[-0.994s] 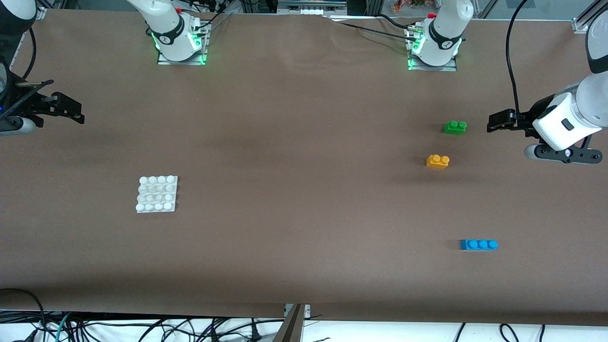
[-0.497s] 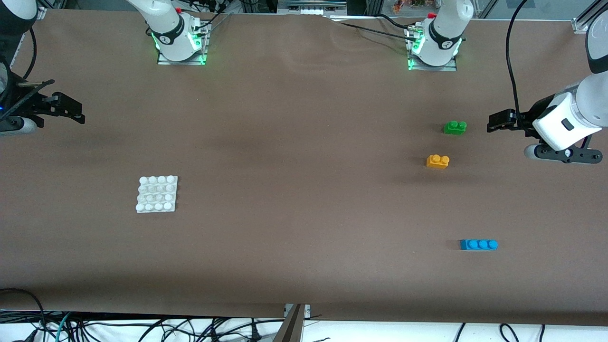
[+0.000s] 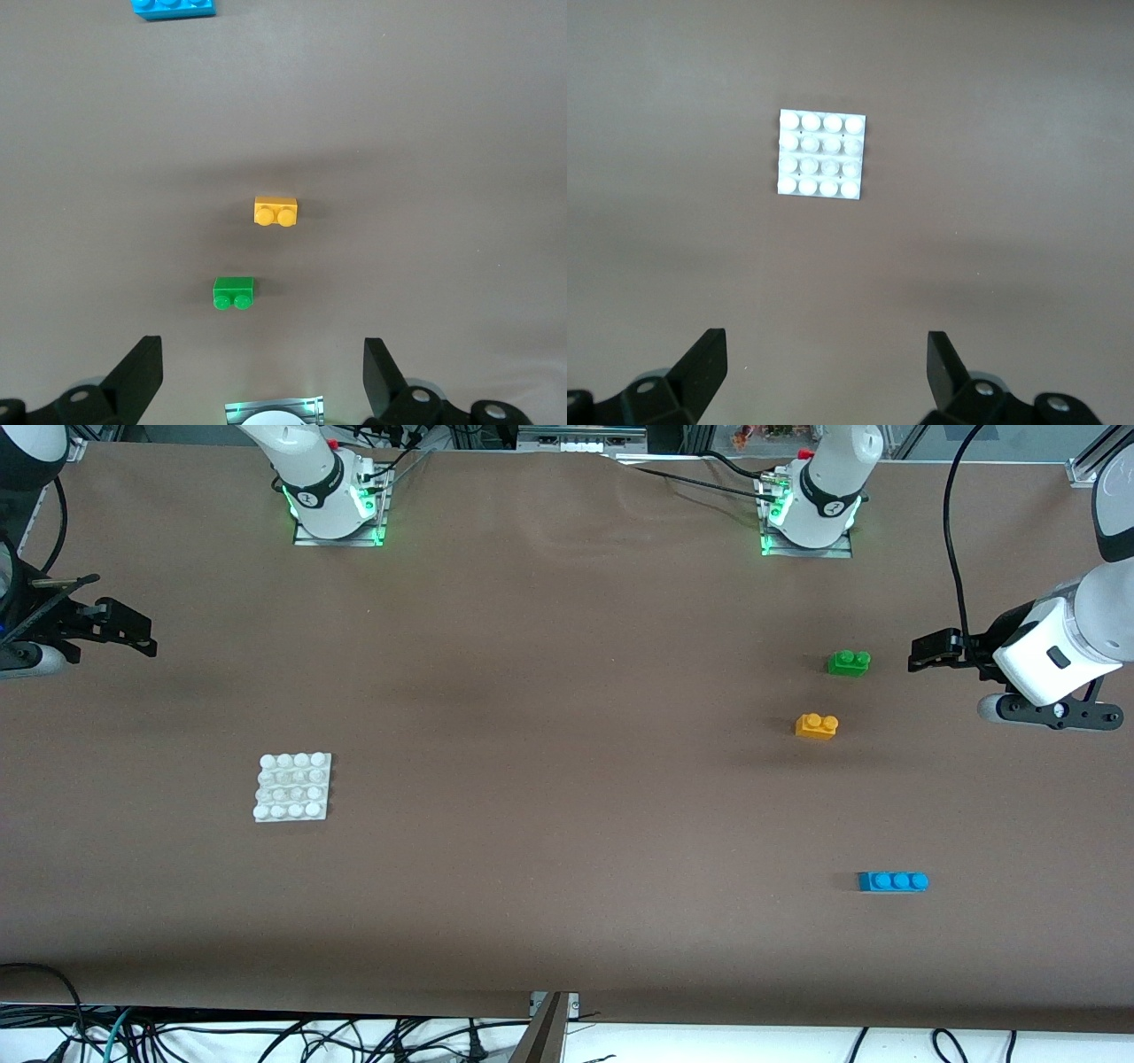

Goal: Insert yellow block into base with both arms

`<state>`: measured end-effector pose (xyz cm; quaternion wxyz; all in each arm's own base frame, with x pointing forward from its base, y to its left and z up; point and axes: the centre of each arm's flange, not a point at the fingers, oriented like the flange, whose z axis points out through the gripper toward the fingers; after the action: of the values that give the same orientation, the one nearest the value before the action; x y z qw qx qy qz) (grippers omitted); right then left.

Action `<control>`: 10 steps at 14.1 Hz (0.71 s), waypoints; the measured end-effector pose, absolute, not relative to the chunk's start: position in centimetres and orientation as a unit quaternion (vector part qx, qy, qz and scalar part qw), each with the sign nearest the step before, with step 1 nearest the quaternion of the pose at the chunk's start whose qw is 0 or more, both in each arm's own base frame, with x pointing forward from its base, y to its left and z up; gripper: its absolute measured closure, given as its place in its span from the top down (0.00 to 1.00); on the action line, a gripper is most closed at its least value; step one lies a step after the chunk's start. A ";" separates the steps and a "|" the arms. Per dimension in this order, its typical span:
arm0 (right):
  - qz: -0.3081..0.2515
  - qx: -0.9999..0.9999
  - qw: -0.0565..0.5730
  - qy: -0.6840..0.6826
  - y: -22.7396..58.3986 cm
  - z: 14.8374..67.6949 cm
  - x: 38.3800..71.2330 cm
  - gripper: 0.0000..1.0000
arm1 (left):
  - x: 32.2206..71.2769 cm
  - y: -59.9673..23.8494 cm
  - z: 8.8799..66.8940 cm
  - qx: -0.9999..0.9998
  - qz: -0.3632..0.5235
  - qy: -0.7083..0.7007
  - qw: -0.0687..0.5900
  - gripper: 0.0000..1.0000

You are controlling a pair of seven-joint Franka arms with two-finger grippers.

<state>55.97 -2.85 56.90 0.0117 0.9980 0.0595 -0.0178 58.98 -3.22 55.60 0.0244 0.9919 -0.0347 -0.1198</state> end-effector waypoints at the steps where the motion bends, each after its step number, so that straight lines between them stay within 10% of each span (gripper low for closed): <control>1: -0.014 0.998 0.012 0.060 -2.8 56.7 56.3 1.00 | 59.0 -3.2 55.6 0.992 -0.120 -0.035 0.024 1.00; 10: -0.007 0.998 0.013 0.055 -3.3 54.7 57.8 1.00 | 59.0 -3.2 55.6 0.992 -0.120 -0.035 0.024 1.00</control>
<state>57.81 -3.26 54.71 0.0133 0.9984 0.0552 -0.0072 58.98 -3.24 55.60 0.0244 0.9919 -0.0349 -0.1198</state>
